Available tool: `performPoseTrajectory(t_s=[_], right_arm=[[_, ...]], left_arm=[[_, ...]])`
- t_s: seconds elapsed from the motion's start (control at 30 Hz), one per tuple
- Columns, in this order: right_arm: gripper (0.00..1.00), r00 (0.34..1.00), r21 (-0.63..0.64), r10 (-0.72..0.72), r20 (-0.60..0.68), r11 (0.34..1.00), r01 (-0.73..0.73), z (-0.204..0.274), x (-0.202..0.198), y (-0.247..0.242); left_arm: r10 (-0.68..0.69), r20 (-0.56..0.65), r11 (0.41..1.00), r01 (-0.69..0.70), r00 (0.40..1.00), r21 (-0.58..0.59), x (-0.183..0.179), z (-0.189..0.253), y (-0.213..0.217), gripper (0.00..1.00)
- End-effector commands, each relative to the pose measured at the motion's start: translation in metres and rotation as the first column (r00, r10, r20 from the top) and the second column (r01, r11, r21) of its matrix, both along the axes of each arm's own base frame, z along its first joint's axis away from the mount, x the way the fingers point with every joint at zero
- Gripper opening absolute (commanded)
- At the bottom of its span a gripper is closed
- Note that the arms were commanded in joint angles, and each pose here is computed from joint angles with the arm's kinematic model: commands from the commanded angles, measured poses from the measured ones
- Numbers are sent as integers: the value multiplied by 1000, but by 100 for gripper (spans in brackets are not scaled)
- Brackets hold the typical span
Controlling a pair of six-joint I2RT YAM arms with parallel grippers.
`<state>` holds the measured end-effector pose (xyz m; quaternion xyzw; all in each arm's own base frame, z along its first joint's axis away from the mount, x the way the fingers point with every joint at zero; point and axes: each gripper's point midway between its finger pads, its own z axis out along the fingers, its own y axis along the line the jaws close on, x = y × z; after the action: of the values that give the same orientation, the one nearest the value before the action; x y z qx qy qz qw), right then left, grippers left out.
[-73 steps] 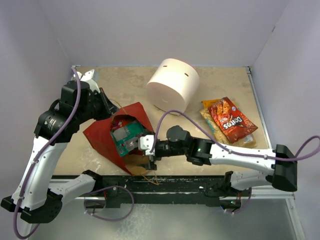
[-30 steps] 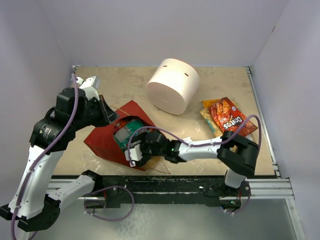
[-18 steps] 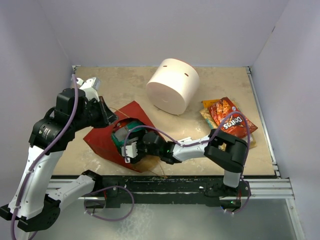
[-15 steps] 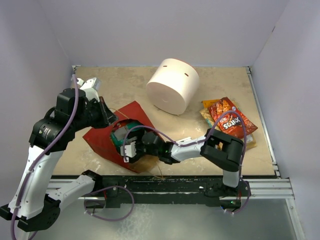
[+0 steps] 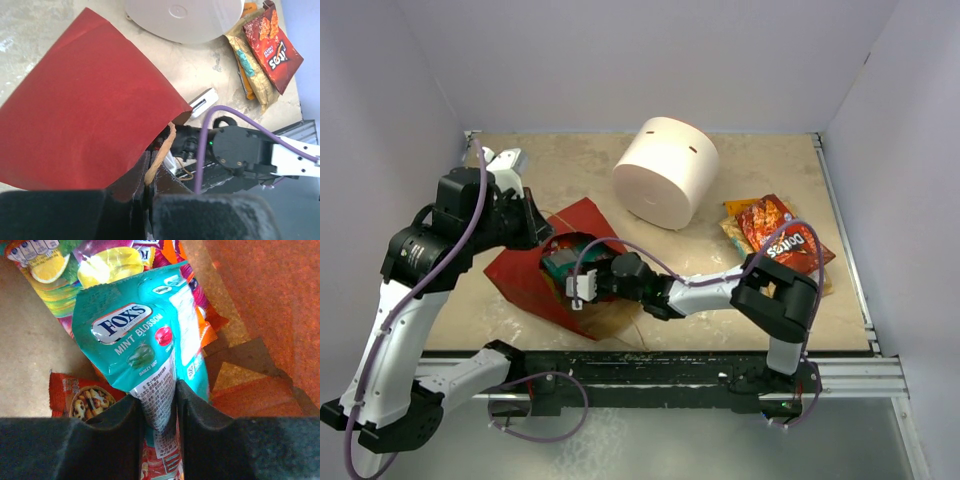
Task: Take the snacks out of the paper bag
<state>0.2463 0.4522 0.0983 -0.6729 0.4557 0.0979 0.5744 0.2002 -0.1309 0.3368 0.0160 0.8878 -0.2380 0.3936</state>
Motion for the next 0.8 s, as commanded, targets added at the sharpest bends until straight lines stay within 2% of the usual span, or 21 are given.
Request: performPoseTrajectory(t_s=[0.0,0.23,0.33,0.6,0.77], right_arm=[[28,996,85,60,-69,995,-54,33,-17,0],[6,965,85,137,-224,989,-121,52,-45,-3],[0,947,107,147,-284,987,-121,66,-56,-9],[0,908,266,123,-400,964,-13,130,-75,-41],[0,858,358,60,-511,922,148,177,-78,-69]], left_arm=[[-7,109,1000,5,994,18,9,28,4,0],[23,111,1000,-21,994,-23,11,29,2,0],[45,115,998,-40,992,-49,14,31,1,0],[138,130,987,-125,982,-101,23,34,6,0],[165,120,981,-150,979,-124,27,30,5,0]])
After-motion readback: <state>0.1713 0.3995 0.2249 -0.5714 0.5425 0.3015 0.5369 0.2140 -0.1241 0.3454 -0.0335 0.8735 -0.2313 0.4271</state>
